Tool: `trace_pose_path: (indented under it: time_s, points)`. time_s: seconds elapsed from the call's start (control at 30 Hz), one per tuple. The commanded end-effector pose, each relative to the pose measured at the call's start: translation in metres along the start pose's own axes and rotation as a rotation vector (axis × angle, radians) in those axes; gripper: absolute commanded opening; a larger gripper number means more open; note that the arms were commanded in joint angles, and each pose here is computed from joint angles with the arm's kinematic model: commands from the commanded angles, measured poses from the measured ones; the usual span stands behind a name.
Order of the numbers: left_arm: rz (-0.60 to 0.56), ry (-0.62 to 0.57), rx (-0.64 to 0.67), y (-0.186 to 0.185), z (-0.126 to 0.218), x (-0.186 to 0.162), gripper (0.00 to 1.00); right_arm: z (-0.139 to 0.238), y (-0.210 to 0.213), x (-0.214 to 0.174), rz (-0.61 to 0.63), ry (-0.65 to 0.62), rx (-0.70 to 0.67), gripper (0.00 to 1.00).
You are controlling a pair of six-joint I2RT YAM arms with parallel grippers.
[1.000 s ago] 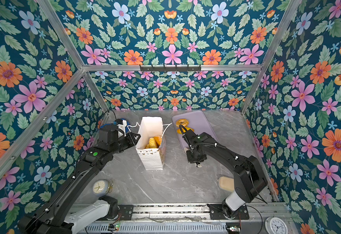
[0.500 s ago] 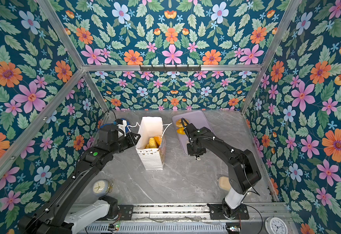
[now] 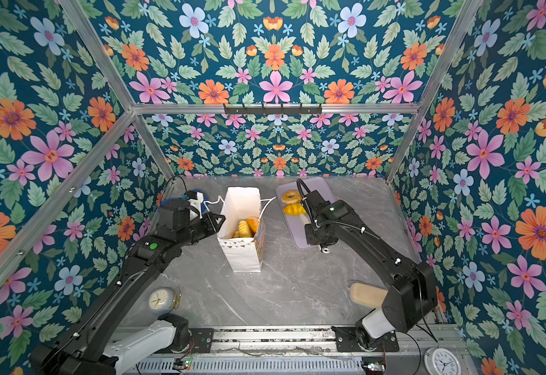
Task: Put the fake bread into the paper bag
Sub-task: 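Lower the open tongs around the orange striped bun on the tray, then close the tongs on the orange striped bun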
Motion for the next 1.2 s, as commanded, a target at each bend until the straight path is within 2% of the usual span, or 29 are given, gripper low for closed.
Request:
trace_pose_path:
  time_s: [0.0, 0.5, 1.17]
  points:
    - [-0.011, -0.008, -0.014, -0.003, -0.001, 0.003, 0.20, 0.000, -0.012, -0.017, 0.041, 0.065, -0.092, 0.38]
    - [-0.013, -0.006, -0.016, -0.004, -0.001, 0.003, 0.20, -0.029, -0.015, -0.026, 0.093, 0.158, -0.118, 0.48]
    - [-0.017, -0.004, -0.009, -0.004, -0.003, 0.003, 0.20, -0.074, -0.020, -0.022, 0.108, 0.248, -0.122, 0.51]
Point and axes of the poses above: each gripper's point midway between its finger pads, its own z axis back along the fingers, its own y axis along the line the jaws close on, x = y × z, the point moved 5 cm from there along z, back along the fingers, and after that the axes turned 15 degrees about z, right-handed, at the moved point
